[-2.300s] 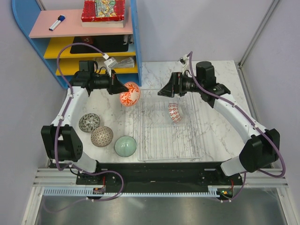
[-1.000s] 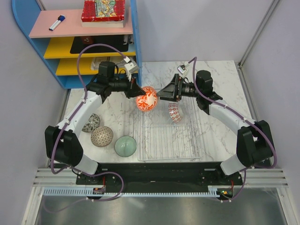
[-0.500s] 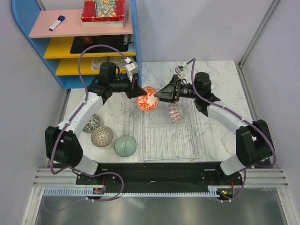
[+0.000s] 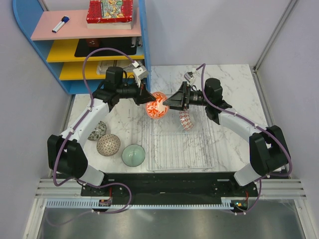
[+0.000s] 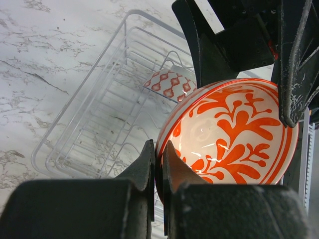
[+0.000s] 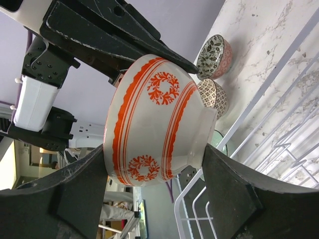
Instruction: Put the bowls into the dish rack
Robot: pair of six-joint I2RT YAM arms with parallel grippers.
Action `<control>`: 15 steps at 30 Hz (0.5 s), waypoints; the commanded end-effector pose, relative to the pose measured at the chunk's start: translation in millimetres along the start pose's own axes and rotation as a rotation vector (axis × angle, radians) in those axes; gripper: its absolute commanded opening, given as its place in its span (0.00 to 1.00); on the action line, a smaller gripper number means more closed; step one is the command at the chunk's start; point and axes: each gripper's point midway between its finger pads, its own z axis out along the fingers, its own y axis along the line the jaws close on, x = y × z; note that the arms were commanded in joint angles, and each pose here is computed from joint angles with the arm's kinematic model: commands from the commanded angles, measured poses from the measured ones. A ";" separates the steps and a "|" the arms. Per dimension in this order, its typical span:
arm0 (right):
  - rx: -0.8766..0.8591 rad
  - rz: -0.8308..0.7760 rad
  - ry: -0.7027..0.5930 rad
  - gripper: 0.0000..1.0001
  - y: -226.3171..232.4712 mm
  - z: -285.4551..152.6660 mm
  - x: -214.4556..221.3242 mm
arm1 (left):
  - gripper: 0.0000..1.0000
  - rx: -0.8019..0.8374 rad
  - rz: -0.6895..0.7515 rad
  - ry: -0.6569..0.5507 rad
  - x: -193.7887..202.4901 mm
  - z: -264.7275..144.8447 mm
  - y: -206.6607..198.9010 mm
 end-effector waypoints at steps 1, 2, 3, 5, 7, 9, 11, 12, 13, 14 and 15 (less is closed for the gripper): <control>-0.058 -0.046 0.017 0.69 12.9 0.9 3.2 | 0.02 0.003 0.064 -0.084 -30.6 -8.5 -11.9; -0.059 -0.045 0.017 0.66 13.1 0.9 3.1 | 0.02 -0.002 0.062 -0.083 -29.8 -8.3 -10.4; -0.059 -0.048 0.016 0.64 13.7 1.4 3.0 | 0.02 0.001 0.062 -0.083 -29.6 -8.2 -11.5; -0.062 -0.049 0.015 0.55 14.8 1.2 2.8 | 0.02 0.002 0.061 -0.082 -28.5 -7.5 -10.9; -0.064 -0.052 0.016 0.44 15.0 1.8 3.0 | 0.02 0.000 0.061 -0.082 -28.4 -7.2 -10.2; -0.063 -0.050 0.016 0.23 14.5 2.4 3.3 | 0.02 0.005 0.057 -0.082 -29.0 -6.5 -10.4; -0.062 -0.055 0.013 0.03 14.7 2.6 2.3 | 0.02 0.001 0.053 -0.081 -28.8 -6.3 -8.8; -0.053 -0.053 0.016 0.00 12.5 2.9 2.7 | 0.03 -0.002 0.051 -0.080 -28.5 -5.8 -7.7; -0.049 -0.054 0.013 0.00 11.8 2.9 2.4 | 0.03 -0.002 0.051 -0.078 -28.0 -5.1 -7.6; -0.045 -0.056 0.013 0.00 11.1 2.7 2.6 | 0.03 -0.003 0.052 -0.079 -28.3 -5.1 -7.5; -0.043 -0.055 0.013 0.00 10.3 2.5 3.2 | 0.05 -0.005 0.051 -0.078 -27.6 -5.1 -6.4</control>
